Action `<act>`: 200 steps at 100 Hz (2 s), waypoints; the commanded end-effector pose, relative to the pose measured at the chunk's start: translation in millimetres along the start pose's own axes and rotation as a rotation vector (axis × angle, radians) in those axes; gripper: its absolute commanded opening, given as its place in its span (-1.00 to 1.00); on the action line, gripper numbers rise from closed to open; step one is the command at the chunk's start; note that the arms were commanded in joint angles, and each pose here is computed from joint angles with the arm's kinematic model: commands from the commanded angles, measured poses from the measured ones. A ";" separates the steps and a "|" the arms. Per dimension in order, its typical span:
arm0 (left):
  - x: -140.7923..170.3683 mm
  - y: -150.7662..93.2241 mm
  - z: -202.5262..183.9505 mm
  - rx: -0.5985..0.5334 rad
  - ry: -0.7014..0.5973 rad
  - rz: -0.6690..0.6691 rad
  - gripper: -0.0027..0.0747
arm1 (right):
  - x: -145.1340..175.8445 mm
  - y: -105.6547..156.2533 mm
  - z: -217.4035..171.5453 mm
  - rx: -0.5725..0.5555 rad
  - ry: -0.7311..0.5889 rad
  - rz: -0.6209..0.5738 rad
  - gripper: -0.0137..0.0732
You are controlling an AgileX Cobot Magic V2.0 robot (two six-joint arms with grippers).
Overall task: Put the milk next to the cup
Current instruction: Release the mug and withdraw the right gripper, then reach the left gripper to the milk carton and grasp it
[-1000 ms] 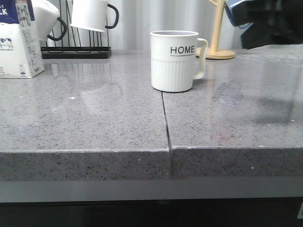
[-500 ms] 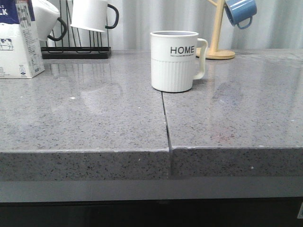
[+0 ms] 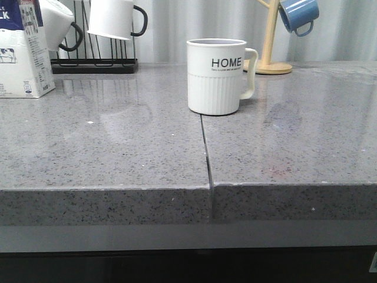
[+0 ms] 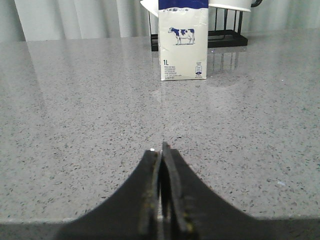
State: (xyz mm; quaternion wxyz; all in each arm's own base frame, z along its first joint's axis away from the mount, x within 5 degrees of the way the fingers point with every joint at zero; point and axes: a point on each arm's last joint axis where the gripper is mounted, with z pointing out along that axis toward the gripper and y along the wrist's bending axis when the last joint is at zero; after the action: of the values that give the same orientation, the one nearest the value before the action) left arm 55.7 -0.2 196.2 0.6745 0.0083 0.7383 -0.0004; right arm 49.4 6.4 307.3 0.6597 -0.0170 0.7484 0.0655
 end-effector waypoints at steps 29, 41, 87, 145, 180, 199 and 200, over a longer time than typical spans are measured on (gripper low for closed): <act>2.5 -1.0 0.1 0.013 -0.101 -0.004 -0.98 | 1.0 -0.3 -27.5 -0.003 -0.182 -0.012 -0.84; -3.6 -1.4 -0.7 0.017 -0.169 -0.004 -0.99 | 1.0 -0.3 -27.5 -0.003 -0.182 -0.012 -0.84; -88.5 0.7 -3.9 0.003 -0.129 0.008 -0.99 | 1.0 -0.3 -27.5 -0.003 -0.182 -0.012 -0.84; -141.6 -1.1 92.1 0.012 0.085 0.014 0.88 | 1.0 -0.3 -27.5 -0.003 -0.182 -0.012 -0.84; -163.0 -13.6 156.7 0.071 0.005 0.001 0.71 | 1.0 -0.3 -27.5 -0.003 -0.182 -0.012 -0.84; -161.8 -39.9 200.8 0.151 0.093 -0.022 0.71 | 1.0 -0.3 -27.5 -0.003 -0.182 -0.012 -0.84; -161.2 -40.2 204.3 0.149 0.101 -0.034 0.71 | 1.0 -0.3 -27.5 -0.003 -0.182 -0.012 -0.84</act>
State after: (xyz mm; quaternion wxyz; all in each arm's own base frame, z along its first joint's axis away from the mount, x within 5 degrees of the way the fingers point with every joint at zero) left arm 256.2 -35.1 320.1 0.6045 0.0602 0.7934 -0.0375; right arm 23.0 3.5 296.4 0.6957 -0.0168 0.7149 0.0688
